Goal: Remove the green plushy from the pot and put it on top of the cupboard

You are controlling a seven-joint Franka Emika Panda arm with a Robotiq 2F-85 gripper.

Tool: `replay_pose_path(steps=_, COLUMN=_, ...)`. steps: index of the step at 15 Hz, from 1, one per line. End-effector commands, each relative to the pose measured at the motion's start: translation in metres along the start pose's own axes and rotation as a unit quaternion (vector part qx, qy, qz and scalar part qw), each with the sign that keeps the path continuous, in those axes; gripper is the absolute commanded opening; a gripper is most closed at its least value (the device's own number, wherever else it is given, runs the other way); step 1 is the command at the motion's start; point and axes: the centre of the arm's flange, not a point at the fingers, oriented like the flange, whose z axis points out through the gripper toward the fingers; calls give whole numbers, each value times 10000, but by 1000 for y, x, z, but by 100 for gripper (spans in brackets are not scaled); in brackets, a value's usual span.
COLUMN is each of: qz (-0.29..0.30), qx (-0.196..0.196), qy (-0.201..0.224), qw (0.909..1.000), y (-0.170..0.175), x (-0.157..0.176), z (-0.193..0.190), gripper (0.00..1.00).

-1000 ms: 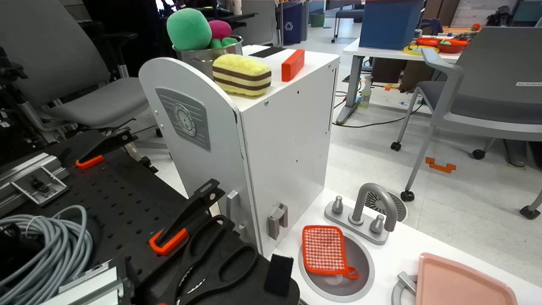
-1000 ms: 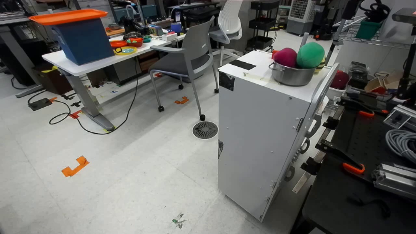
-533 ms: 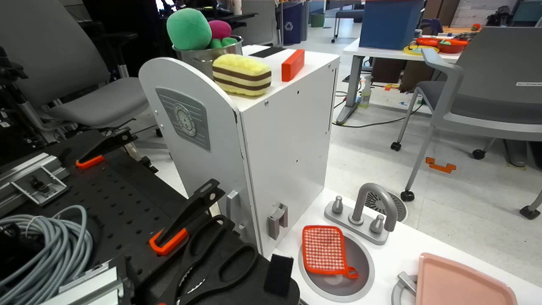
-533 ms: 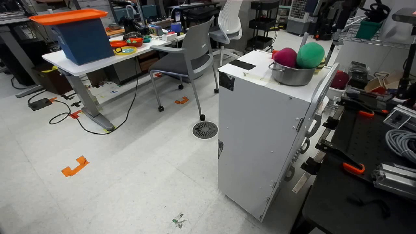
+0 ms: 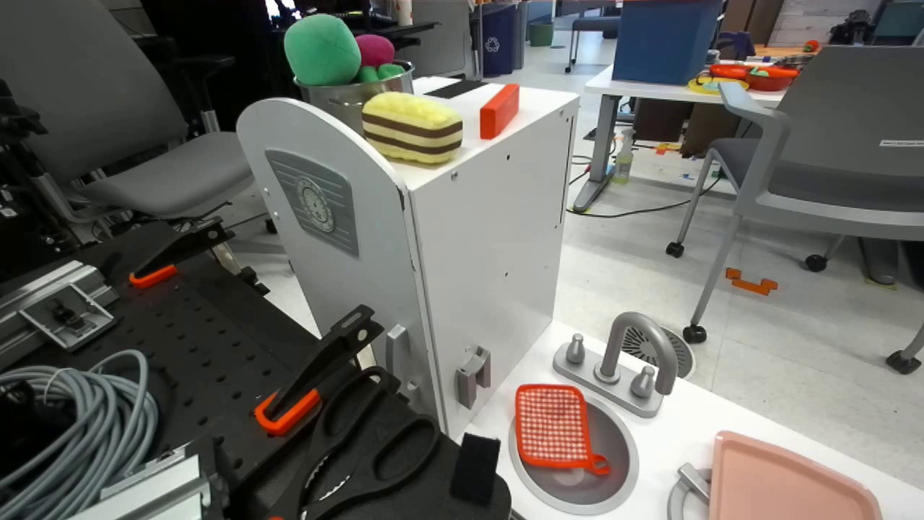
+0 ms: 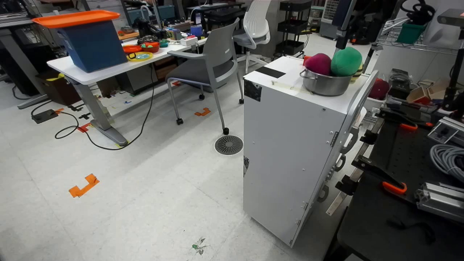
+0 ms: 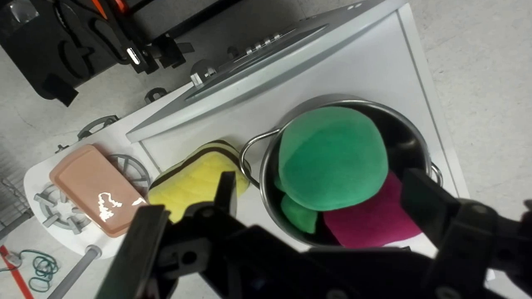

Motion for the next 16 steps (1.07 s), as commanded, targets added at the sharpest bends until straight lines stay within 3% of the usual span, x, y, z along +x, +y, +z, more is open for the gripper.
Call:
replay_pose_path(steps=1, qz=37, qx=-16, qy=157, qw=9999, y=-8, x=4, z=4, gripper=100)
replay_pose_path(steps=8, qz=48, qx=-14, qy=111, qw=9999, y=-7, x=6, z=12, gripper=100)
replay_pose_path(steps=10, qz=29, qx=-29, qy=130, qw=9999, y=-7, x=6, z=13, gripper=72)
replay_pose_path(steps=16, qz=34, qx=-30, qy=139, qw=9999, y=-9, x=5, z=12, gripper=27)
